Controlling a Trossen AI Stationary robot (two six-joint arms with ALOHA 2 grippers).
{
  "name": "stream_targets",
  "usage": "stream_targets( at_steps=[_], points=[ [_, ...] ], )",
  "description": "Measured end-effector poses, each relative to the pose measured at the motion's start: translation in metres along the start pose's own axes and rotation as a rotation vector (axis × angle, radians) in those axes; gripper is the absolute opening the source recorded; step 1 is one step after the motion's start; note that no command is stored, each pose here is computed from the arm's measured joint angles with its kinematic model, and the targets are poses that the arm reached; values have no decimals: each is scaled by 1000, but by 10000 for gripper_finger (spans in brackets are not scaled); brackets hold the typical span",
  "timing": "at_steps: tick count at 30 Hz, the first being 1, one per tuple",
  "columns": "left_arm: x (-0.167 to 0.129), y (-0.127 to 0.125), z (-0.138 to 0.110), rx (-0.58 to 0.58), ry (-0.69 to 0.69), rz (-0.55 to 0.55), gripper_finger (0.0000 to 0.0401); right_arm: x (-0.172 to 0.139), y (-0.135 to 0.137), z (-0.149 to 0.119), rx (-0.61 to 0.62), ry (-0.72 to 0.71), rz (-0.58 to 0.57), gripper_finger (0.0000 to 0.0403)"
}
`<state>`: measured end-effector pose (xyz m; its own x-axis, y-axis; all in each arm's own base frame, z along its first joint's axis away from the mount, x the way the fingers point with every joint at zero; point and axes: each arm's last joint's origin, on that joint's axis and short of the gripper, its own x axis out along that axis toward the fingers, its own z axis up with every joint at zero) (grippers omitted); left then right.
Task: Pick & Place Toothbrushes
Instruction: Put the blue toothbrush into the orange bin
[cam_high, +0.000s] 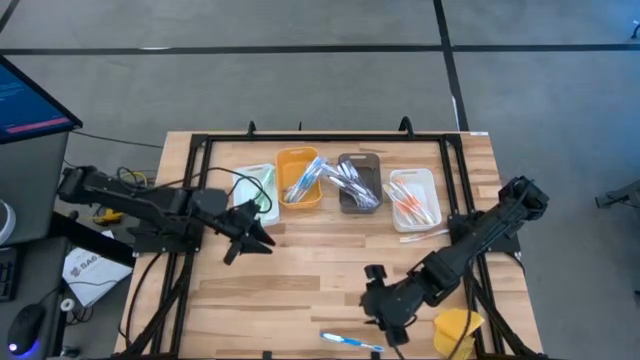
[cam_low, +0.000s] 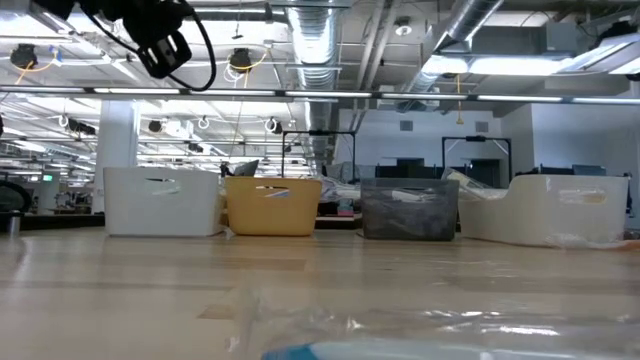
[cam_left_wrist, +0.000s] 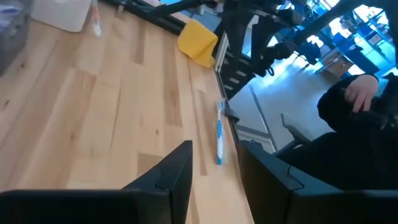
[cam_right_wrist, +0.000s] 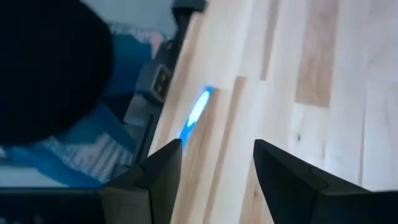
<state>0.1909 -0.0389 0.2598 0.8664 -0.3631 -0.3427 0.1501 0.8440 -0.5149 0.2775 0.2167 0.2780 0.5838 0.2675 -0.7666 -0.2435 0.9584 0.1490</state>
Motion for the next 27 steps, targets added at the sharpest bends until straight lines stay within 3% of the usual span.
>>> stream_targets(
  at_steps=[2,6,13,18,27],
  points=[
    [1,0,-2,-8,1,-4,122,7,-2,5,58,-26,11,191],
    [2,3,-8,-9,9,-5,122,15,6,10,52,-66,104,185],
    [5,12,-22,-14,45,19,122,35,23,24,-92,-75,100,160],
    [7,17,-32,-17,63,29,122,59,35,34,-116,48,43,143],
    [8,19,-34,-7,59,27,122,102,33,30,126,358,-145,147]
  ],
)
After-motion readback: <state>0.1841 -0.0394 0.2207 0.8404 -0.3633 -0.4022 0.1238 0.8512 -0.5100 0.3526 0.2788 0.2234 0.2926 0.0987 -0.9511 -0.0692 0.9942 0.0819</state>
